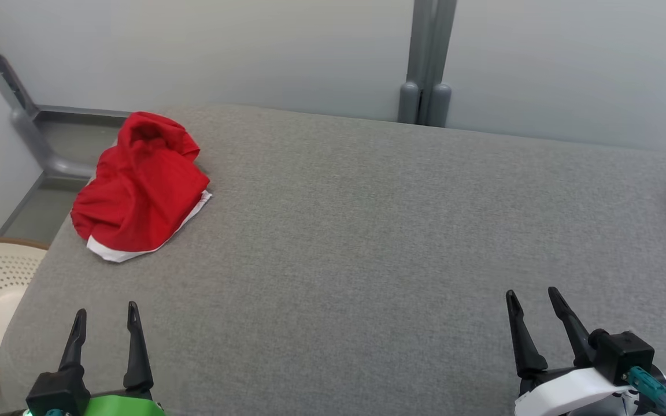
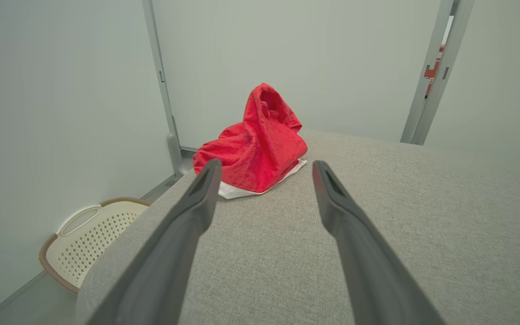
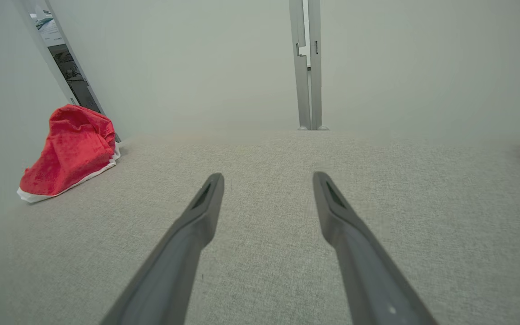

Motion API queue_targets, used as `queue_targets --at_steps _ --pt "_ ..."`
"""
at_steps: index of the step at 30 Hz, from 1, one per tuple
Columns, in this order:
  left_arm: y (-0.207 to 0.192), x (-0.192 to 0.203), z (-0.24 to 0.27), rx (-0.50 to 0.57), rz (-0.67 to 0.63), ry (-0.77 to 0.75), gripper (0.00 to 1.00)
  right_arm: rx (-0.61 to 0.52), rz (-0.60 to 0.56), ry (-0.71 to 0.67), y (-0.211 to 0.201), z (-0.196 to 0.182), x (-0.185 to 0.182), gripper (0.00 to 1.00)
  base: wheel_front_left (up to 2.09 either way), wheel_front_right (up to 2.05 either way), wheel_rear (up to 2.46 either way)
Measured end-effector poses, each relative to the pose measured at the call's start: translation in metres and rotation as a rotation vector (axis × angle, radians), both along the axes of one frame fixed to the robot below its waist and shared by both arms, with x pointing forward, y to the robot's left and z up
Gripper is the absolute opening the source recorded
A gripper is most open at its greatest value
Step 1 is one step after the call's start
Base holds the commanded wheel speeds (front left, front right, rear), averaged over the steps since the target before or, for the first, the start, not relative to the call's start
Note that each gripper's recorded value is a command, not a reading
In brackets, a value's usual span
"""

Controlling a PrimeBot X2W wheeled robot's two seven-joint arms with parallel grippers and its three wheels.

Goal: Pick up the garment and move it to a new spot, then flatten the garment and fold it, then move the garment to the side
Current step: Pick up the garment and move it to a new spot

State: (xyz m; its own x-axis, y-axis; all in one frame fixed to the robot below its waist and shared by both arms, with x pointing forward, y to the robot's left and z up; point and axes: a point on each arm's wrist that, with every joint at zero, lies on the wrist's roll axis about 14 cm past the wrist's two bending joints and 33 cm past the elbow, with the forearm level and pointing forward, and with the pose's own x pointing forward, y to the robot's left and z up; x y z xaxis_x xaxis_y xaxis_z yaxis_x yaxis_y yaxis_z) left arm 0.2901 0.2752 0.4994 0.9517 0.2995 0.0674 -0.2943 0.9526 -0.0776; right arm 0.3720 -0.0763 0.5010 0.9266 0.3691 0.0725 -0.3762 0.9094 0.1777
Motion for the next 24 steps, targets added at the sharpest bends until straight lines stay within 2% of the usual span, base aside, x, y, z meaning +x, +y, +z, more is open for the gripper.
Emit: queue_targets --at_steps 13,24 --pt "0.048 -0.053 -0.003 0.011 0.188 0.011 1.0 0.002 0.156 0.004 0.054 0.0 0.002 1.0 0.0 0.0 0.0" --pt "0.07 -0.087 -0.004 0.01 0.293 0.012 1.0 0.005 0.259 0.007 0.089 0.0 -0.001 1.0 0.0 0.0 0.0"
